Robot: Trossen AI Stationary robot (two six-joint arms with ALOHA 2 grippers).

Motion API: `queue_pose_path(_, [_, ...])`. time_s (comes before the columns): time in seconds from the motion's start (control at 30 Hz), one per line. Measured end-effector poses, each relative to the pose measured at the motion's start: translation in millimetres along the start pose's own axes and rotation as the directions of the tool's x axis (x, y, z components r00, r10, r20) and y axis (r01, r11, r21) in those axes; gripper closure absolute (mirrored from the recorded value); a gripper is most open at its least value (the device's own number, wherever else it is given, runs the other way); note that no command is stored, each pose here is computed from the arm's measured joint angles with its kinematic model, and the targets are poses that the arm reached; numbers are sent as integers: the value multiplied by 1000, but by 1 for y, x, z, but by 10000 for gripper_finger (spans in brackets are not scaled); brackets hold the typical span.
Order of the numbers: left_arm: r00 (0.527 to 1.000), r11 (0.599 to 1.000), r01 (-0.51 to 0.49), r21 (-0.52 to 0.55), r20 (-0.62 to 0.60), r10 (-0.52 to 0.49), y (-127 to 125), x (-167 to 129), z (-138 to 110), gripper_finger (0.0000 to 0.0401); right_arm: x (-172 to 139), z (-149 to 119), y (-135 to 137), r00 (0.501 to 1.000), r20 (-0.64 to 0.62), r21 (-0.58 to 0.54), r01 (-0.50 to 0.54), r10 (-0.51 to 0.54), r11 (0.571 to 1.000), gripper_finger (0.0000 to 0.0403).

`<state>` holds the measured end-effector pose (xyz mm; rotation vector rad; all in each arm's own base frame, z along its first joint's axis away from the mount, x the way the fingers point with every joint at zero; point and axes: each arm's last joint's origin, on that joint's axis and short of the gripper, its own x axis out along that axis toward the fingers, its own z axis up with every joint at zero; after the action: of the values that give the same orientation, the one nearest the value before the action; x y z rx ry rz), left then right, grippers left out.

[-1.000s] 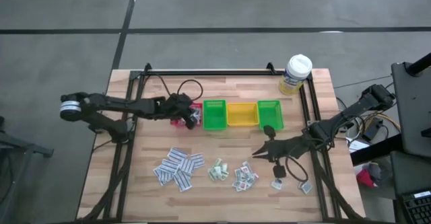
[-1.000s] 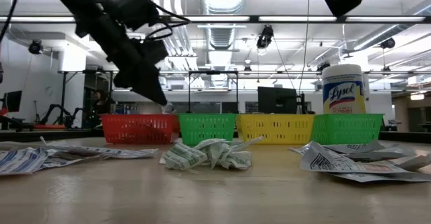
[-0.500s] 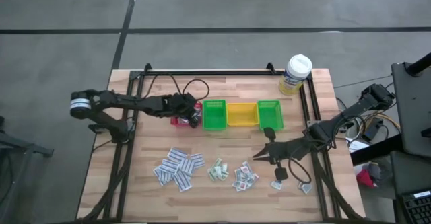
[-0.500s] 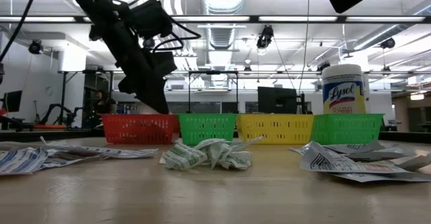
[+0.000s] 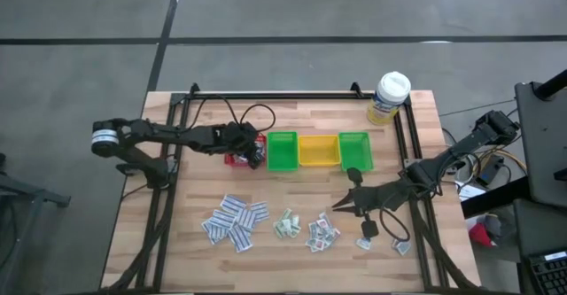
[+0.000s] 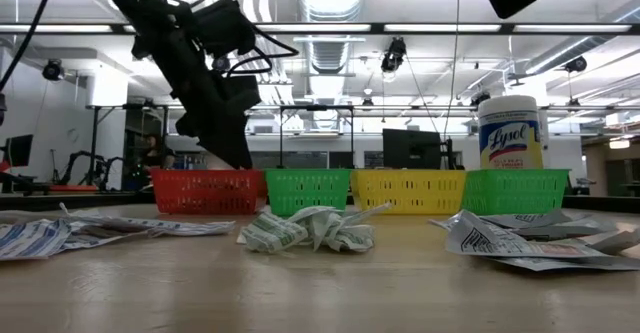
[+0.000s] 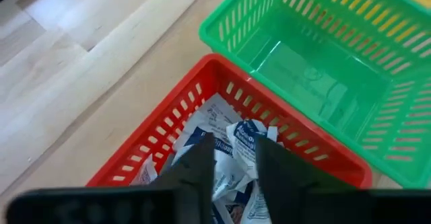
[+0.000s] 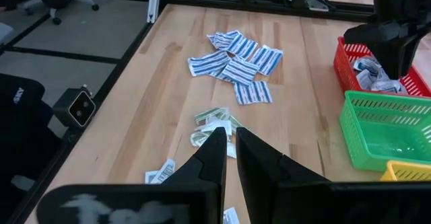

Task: Pick & Place First Aid Supplies
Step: Put the alcohol pad into the red basket

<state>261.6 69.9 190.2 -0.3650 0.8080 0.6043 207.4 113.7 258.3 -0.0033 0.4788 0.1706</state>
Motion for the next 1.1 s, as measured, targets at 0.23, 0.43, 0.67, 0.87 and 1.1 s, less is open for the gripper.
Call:
queue_pose_path(0.23, [1000, 1000, -7, -20, -18, 6, 5, -36, 11, 228, 0, 0, 0, 1000, -6, -1, -5, 5, 1000, 369])
queue_pose_path(0.43, [992, 992, 86, 94, 86, -95, -3, -77, 4, 224, -1, -13, 1, 987, -145, 112, -49, 65, 993, 369])
queue_pose_path(0.67, [908, 954, 206, 220, 321, -270, -12, -107, -19, 224, -7, -31, 7, 939, -325, 321, -1, 111, 947, 369])
queue_pose_path(0.87, [829, 923, 287, 256, 416, -374, -8, -113, -46, 225, -15, -39, 21, 906, -388, 436, 16, 172, 900, 369])
queue_pose_path(1.1, [767, 904, 299, 305, 487, -418, 3, -110, -70, 225, -27, -54, 32, 847, -502, 524, 139, 173, 841, 369])
